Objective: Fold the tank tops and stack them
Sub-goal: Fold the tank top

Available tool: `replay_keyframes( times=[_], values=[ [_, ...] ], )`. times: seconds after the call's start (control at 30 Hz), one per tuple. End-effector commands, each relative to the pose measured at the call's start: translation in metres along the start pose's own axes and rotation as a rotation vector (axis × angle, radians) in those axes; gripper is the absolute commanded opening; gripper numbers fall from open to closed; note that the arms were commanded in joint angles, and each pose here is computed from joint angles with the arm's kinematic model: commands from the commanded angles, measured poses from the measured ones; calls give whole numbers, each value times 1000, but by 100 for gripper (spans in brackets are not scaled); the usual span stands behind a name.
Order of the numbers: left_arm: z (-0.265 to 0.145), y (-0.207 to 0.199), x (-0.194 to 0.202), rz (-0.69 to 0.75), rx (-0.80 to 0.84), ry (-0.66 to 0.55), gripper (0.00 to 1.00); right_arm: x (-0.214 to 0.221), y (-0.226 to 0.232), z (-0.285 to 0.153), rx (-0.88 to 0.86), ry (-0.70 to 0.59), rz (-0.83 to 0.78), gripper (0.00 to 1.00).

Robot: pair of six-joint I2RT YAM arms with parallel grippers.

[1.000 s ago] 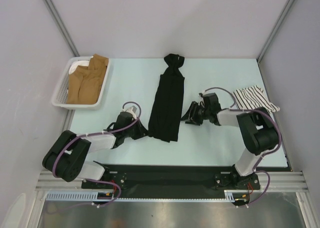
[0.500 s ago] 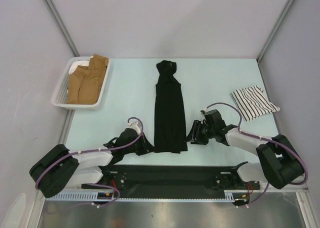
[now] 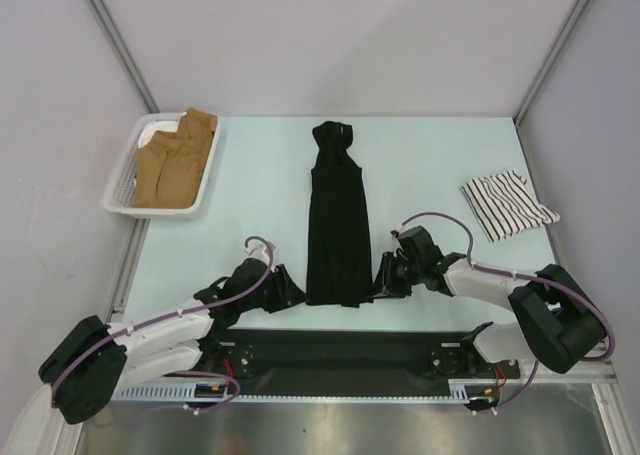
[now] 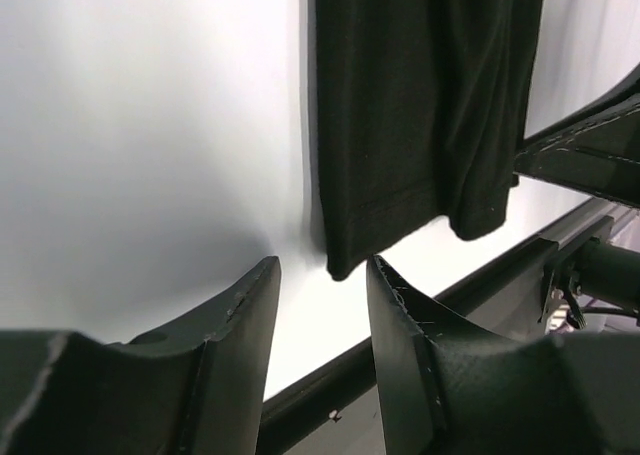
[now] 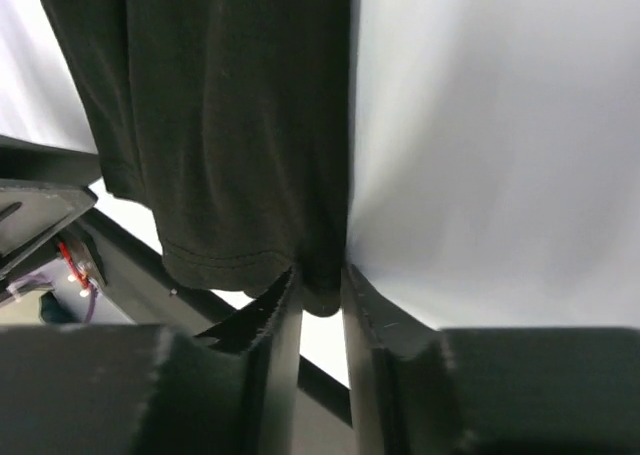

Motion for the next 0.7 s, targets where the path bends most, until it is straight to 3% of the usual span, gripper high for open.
replay_keyframes(
  times=[0.0,0.03,0.13,0.43,0.67],
  values=[
    [-2,31,12,26,-232,50,47,7,-8,5,63,33,18,20],
    [-1,31,11,29,-242,54,47,7,-8,5,69,37,16,10],
    [2,28,9,33,-240,60,46,12,-9,3,91,50,17,0],
    [6,32,13,27,-231,82,39,27,-16,-7,130,67,20,0],
    [4,35,16,21,-231,90,42,32,-19,-12,134,59,22,0]
  ],
)
Point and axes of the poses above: each gripper's point midway between its finger pads, its own z axis out along the fingers, its own y axis along the line the jaws close on, x = y × z, the point moved 10 cm from there along -z, back along the fingers, and after that the axes turned 2 degrees about -z, right-handed, at the moved point
